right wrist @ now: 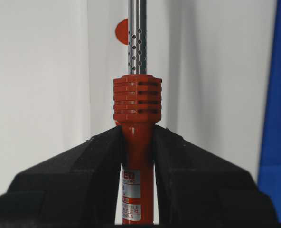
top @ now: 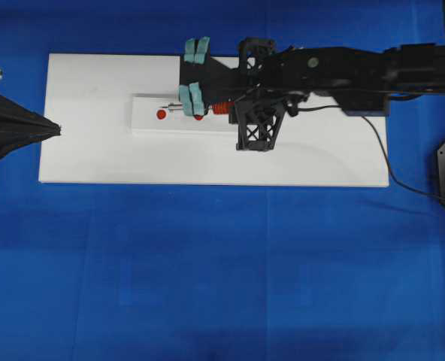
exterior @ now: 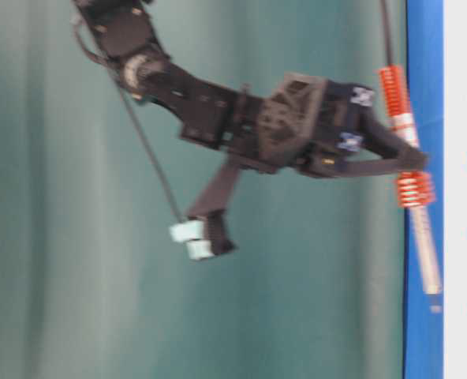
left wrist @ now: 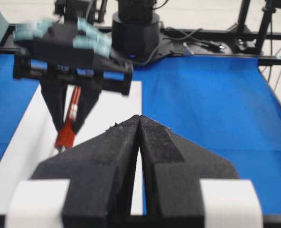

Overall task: Touch the tip of the soldering iron to the mark.
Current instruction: 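Lower the iron tip onto the leftmost red dot and hold, then raise the iron and shift it right toward the middle red dot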

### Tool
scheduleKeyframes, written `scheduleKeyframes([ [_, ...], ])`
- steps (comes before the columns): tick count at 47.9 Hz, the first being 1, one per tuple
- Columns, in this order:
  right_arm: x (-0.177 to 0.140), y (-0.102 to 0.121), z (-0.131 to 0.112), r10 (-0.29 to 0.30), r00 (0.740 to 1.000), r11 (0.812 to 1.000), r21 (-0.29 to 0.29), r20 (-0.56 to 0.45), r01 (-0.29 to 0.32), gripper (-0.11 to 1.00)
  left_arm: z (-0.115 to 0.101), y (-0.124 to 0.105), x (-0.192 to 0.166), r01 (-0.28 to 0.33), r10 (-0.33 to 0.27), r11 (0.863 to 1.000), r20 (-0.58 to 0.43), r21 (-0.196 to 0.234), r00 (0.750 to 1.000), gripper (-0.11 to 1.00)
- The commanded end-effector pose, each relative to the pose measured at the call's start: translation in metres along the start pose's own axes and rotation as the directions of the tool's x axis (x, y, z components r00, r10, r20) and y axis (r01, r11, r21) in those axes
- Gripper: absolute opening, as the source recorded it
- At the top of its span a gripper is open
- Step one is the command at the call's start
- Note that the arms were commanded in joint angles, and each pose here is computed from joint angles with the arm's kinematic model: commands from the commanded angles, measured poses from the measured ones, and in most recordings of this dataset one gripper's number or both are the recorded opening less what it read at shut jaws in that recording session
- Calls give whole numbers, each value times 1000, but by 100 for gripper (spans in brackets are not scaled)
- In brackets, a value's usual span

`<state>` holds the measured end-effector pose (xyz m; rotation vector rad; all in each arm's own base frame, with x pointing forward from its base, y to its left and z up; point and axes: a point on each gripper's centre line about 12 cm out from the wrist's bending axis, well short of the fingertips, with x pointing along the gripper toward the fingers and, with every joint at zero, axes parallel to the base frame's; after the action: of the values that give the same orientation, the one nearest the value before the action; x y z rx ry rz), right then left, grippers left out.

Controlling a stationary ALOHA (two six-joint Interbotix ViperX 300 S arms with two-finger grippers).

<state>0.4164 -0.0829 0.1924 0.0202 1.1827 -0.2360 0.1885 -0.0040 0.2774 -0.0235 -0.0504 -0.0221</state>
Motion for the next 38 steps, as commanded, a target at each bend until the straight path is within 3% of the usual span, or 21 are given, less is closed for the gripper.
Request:
scheduleKeyframes([
  [1,-36,-5,13,-12,997,1000,5,77,12,6,3,0,1,-1,1,1000,9,2,1000,0],
  [12,-70,-8,15,-33,995,999,-2,97,34,6,3,0,1,-1,1,1000,9,2,1000,0],
  [28,-70,-6,13,-33,995,999,-11,90,34,6,4,0,1,1,-1,1000,12,1,1000,0],
  [38,-71,-7,-3,-36,998,999,-8,57,36,6,3,0,1,-1,1,1000,11,2,1000,0],
])
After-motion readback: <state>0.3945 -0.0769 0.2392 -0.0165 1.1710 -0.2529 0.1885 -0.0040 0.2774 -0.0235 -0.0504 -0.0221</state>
